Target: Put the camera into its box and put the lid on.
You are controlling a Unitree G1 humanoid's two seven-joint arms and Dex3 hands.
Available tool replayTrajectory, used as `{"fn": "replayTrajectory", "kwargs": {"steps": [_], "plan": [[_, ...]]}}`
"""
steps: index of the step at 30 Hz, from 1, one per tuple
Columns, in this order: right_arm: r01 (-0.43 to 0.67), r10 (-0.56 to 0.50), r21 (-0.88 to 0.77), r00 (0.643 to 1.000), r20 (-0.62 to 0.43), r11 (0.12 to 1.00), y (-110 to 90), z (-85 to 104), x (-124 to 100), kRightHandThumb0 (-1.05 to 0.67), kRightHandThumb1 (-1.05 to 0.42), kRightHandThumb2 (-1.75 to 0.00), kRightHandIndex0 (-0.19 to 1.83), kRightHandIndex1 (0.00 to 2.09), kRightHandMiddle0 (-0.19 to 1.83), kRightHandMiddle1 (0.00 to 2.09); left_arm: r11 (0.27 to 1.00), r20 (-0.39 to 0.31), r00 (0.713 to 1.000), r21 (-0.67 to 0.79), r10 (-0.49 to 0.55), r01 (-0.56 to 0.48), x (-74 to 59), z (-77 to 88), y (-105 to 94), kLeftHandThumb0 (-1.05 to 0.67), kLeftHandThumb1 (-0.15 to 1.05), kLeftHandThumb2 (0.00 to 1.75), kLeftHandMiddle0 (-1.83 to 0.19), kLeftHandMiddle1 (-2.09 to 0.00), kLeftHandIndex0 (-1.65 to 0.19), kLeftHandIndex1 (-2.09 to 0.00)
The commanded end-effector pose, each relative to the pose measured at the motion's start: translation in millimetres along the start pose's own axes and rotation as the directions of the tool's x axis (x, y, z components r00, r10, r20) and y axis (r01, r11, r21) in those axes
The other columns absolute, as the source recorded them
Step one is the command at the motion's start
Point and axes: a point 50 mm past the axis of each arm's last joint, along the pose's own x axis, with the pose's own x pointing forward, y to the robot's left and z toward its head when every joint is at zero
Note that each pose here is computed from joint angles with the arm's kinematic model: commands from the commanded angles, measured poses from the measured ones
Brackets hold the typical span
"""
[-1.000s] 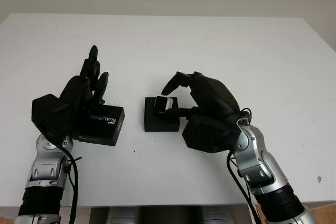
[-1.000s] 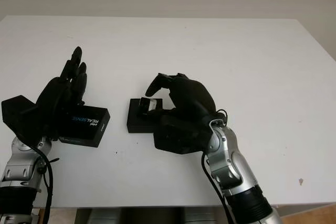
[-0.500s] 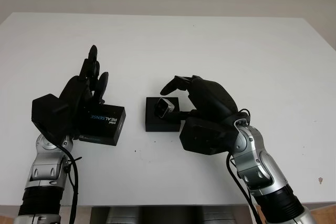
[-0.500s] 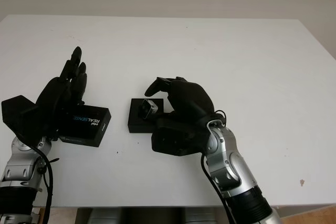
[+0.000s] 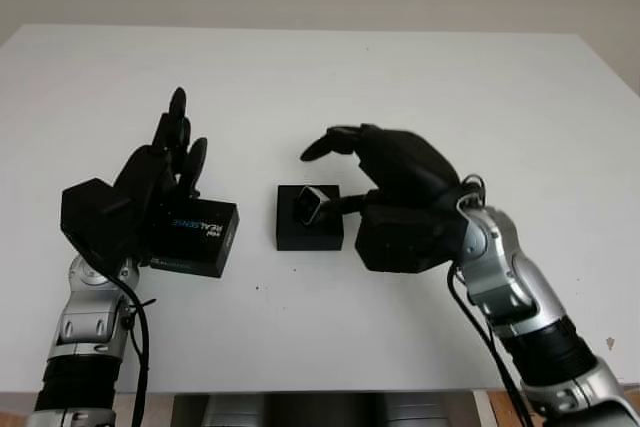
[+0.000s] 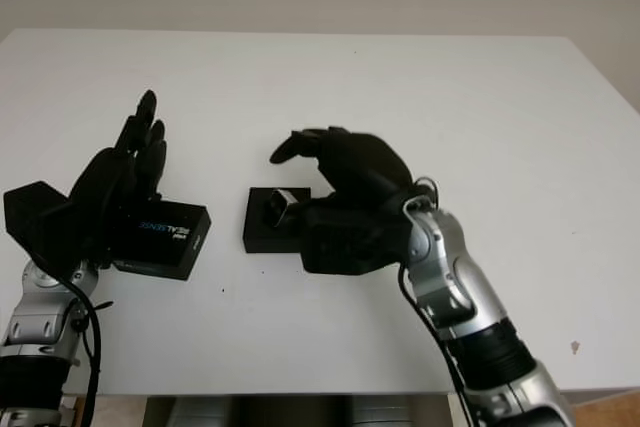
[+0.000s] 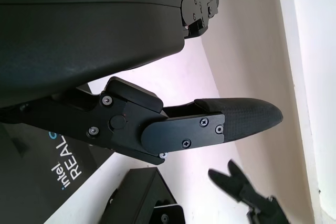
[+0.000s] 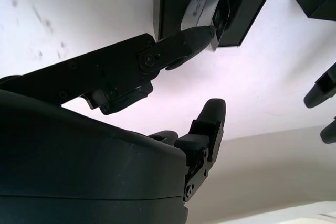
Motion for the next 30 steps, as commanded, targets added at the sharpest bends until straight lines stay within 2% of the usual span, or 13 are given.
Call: {"fn": "replayTrajectory", "kwargs": {"steps": [1,10,16,24,30], "plan": [[-0.006,0.007,-0.033,0.999,0.039,0.999,-11,4.6,6,-0.52,-0.86,-0.04,0.25,0.17,0.44,0.51,1.000,0.019,1.000,-0.004,0.003,-0.003,1.7,4.2,1.6,-0.87,1.05,0.58,0.19,0.00,0.19,0.00],[-0.082,0.110,-0.229,0.987,0.113,0.970,-37,21.9,19,-0.58,-0.85,-0.05,0.24,0.13,0.45,0.47,1.000,0.020,1.000,-0.006,0.016,-0.016,1.1,3.3,0.9,-0.87,1.05,0.58,0.19,0.00,0.19,0.00],[-0.147,0.205,-0.373,0.971,0.122,0.916,-46,34.1,24,-0.62,-0.84,-0.05,0.23,0.11,0.46,0.46,1.000,0.018,1.000,-0.005,0.019,-0.019,1.0,3.3,0.6,-0.86,1.05,0.59,0.19,0.00,0.19,0.00],[-0.149,0.253,-0.520,0.958,0.134,0.841,-42,47.0,21,-0.74,-0.81,-0.05,0.25,0.10,0.50,0.46,1.000,0.020,1.000,-0.006,0.007,-0.007,0.3,3.0,-0.7,-0.85,1.05,0.59,0.19,0.00,0.19,0.00],[-0.108,0.238,-0.578,0.959,0.154,0.809,-34,49.8,18,-0.80,-0.83,-0.06,0.30,0.10,0.53,0.49,1.000,0.019,1.000,-0.010,0.004,-0.004,0.1,2.6,-1.7,-0.85,1.05,0.59,0.19,0.00,0.19,0.00]]}}
